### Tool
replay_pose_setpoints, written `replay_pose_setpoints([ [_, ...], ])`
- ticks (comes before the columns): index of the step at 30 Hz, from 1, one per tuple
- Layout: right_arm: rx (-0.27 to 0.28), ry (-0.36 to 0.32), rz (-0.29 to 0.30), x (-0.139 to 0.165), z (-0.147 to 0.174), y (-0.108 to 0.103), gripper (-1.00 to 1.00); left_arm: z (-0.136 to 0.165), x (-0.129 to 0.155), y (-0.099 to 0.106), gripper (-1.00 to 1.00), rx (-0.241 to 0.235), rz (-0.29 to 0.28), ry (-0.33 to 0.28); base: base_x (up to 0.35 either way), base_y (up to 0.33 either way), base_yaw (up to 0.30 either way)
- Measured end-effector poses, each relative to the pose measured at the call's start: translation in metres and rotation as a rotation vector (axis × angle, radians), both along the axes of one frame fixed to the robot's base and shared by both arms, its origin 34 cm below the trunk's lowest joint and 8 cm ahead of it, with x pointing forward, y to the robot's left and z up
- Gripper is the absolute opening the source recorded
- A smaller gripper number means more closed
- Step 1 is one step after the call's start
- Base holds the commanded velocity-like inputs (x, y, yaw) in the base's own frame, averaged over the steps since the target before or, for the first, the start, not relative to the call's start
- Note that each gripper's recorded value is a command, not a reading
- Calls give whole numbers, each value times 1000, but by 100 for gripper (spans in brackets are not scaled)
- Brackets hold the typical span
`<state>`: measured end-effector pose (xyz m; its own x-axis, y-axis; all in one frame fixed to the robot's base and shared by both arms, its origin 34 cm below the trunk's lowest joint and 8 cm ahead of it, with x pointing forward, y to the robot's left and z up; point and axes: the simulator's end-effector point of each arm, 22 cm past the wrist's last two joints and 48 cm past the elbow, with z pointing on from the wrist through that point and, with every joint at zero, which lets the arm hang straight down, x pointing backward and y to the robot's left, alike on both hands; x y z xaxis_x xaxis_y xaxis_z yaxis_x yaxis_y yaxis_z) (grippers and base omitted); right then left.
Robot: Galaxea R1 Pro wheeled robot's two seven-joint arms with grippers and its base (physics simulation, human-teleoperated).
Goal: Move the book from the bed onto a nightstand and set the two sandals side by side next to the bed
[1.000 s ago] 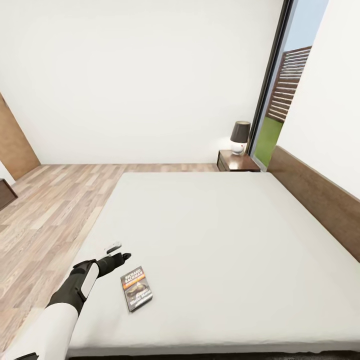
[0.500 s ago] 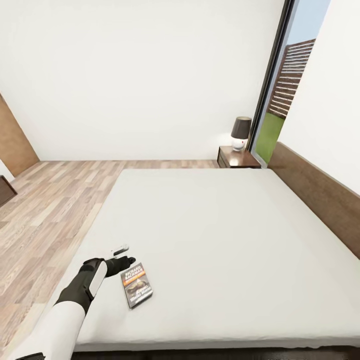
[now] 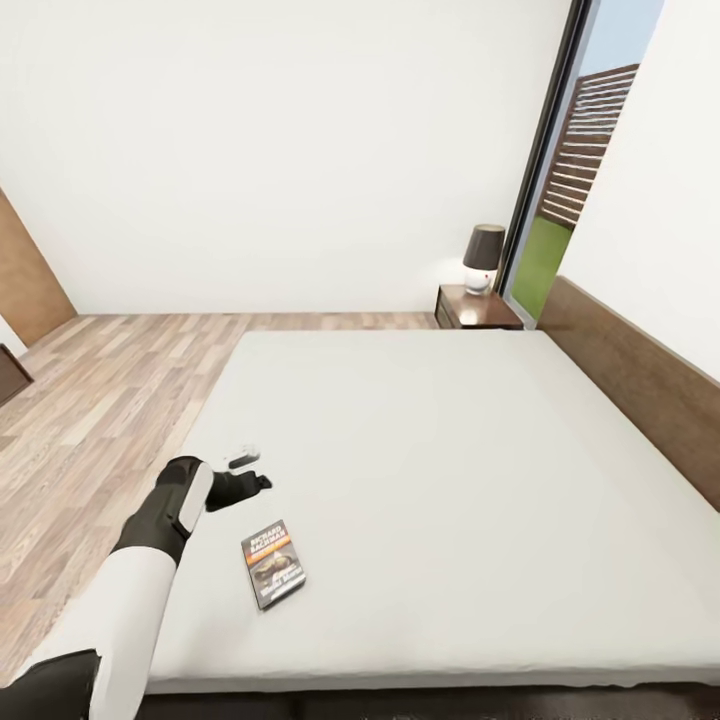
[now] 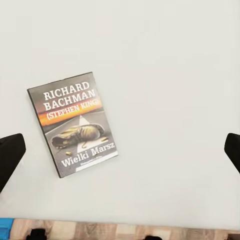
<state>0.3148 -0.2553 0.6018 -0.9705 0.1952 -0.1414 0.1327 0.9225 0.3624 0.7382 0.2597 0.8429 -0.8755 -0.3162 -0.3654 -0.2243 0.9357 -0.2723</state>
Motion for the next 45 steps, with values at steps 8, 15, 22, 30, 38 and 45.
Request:
replay_pose_setpoints([
  [8,0,13,0,-5,-2,0,100,12,17,-1,100,21,2,-7,0,0,0],
  [15,1,23,0,-9,-4,0,100,7,18,-22,100,7,-13,0,0,0,0],
  [22,2,32,0,-13,-6,0,100,4,19,-21,100,17,-9,1,0,0,0],
  [30,1,45,0,-17,-8,-1,100,9,28,-17,100,25,-2,-20,0,0,0],
  [38,1,57,0,-22,-10,-1,100,13,34,-15,100,29,2,-42,0,0,0],
  [45,0,68,0,-27,-12,-2,100,7,33,-15,100,30,2,-32,0,0,0],
])
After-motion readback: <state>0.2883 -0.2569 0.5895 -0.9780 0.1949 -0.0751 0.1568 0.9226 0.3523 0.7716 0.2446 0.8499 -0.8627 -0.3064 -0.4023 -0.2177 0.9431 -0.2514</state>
